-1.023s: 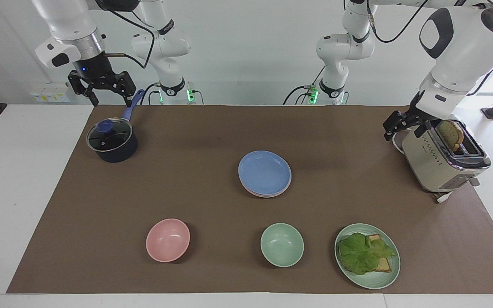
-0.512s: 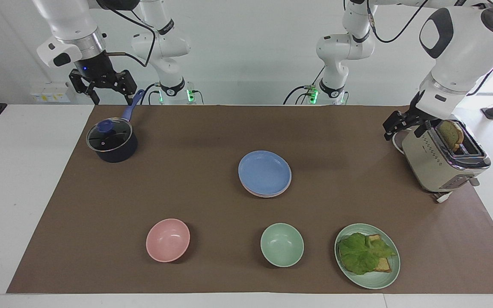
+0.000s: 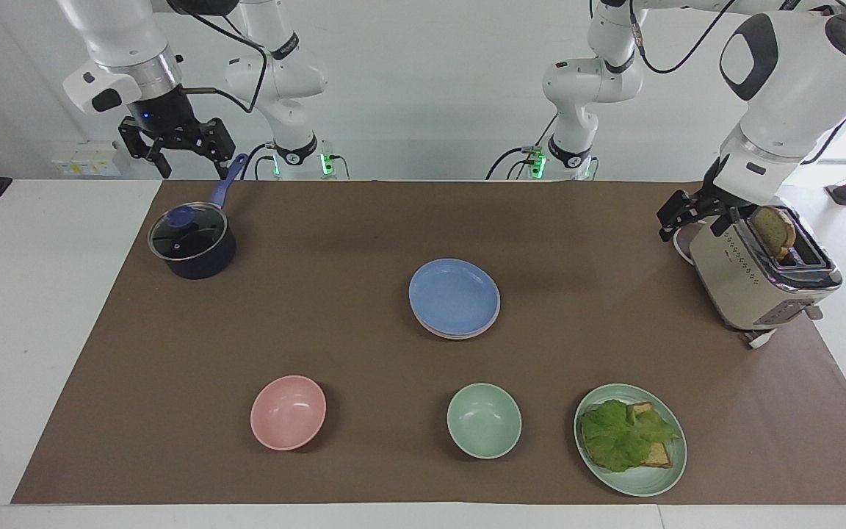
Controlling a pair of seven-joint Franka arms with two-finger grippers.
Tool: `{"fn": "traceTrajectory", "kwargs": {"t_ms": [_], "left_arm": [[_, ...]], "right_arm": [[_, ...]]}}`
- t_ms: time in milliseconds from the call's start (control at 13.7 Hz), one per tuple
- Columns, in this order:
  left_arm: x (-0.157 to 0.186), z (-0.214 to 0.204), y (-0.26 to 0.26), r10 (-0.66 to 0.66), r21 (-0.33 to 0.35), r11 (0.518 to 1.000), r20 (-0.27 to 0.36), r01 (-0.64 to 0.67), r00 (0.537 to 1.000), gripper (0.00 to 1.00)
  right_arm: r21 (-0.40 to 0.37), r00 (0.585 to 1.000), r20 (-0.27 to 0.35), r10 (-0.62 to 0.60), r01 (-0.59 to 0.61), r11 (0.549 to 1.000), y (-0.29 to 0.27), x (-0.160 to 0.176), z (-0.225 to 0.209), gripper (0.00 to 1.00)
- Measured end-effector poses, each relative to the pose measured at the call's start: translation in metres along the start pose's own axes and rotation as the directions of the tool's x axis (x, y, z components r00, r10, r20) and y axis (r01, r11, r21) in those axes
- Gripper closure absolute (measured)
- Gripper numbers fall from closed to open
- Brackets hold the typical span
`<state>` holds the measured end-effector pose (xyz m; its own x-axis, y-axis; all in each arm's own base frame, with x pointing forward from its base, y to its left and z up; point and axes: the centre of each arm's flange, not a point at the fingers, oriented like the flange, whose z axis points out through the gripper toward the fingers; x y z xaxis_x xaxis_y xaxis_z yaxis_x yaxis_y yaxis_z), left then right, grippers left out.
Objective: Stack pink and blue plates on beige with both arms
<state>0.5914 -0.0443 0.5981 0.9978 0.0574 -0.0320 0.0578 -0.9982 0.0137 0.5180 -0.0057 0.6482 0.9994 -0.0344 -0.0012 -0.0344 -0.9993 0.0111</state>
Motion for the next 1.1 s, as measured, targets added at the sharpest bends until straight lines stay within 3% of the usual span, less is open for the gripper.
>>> {"fn": "traceTrajectory", "kwargs": {"t_ms": [731,1096], "left_arm": [[0.0000,0.0000,0.0000,0.000,0.000,1.000,0.000,0.000,1.000,0.00],[0.0000,0.0000,0.0000,0.000,0.000,1.000,0.000,0.000,1.000,0.00]], "right_arm": [[0.000,1.000,0.001,0.000,0.000,1.000,-0.0001,-0.0008,-0.0006,0.00],[0.037,1.000,0.003,-0.001,0.001,0.999,-0.0041,-0.0011,-0.0007,0.00]]}}
